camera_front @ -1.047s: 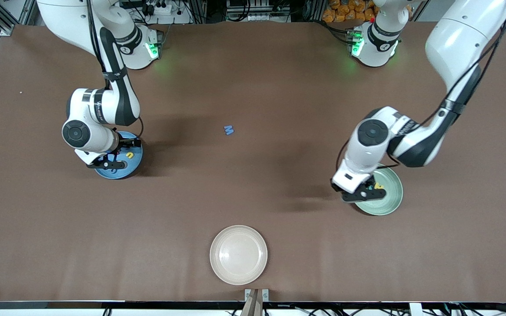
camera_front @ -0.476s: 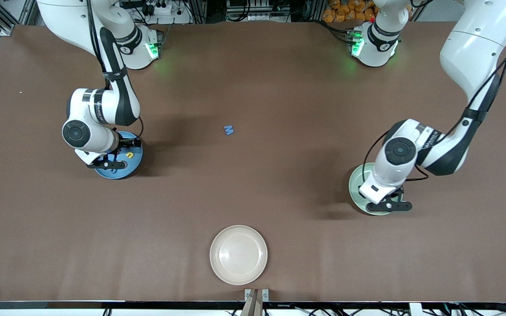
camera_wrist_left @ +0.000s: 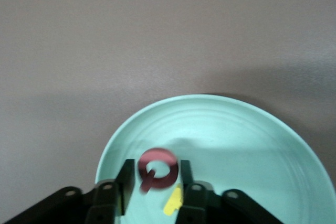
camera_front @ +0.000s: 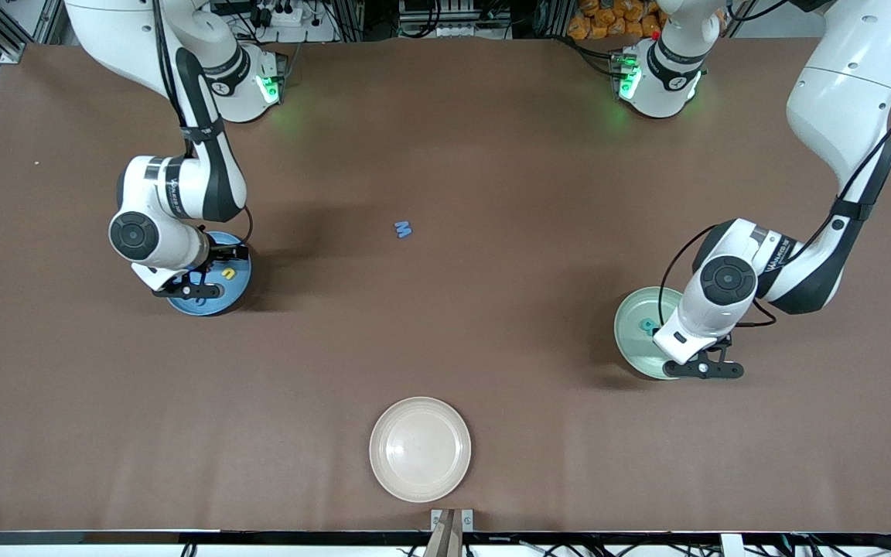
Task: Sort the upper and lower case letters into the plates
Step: 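Release the pink a and raise the left gripper toward the table centre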
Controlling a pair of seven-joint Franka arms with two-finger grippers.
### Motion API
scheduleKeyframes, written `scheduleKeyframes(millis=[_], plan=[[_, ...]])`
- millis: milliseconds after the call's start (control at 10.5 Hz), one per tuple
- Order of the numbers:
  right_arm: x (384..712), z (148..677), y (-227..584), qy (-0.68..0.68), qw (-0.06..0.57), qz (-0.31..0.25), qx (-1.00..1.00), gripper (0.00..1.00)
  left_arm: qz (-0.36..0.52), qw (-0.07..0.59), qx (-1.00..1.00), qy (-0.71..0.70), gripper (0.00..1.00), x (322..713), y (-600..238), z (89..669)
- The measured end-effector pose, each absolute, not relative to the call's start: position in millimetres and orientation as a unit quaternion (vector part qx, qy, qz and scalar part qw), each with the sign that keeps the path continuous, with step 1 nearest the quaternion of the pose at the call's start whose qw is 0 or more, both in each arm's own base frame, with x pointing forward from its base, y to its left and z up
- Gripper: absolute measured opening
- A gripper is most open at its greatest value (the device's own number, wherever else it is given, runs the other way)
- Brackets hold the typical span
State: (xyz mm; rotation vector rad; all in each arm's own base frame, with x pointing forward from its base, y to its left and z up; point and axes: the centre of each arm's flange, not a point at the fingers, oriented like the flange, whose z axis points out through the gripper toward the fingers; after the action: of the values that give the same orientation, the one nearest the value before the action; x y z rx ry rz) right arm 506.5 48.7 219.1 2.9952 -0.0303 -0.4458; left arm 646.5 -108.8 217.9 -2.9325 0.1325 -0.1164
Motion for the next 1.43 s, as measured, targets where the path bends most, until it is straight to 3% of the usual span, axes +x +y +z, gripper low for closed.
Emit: scheduleKeyframes(millis=[381, 856, 1237, 1427], plan=[[509.0, 240.8, 40.8, -0.02, 0.037, -0.143, 0.989, 1.0, -0.003, 0.065, -0.998, 0.009, 1.0, 639.0, -149.7, 242.1], [516.3, 271.0, 26.0, -0.037, 0.014, -0.132, 0.99, 1.0, 0.027, 0.009, -1.0, -0.009, 1.0, 593.5, -270.7, 300.0], [515.5, 273.3, 27.7, -0.037, 0.01, -0.134, 0.99, 1.0, 0.025, 0.019, -0.999, -0.042, 1.0, 543.7, -359.8, 298.4], [515.0, 273.1, 27.9, -0.037, 0.01, -0.136, 0.99, 1.0, 0.027, 0.017, -0.999, -0.041, 1.0, 537.0, -370.7, 298.3]])
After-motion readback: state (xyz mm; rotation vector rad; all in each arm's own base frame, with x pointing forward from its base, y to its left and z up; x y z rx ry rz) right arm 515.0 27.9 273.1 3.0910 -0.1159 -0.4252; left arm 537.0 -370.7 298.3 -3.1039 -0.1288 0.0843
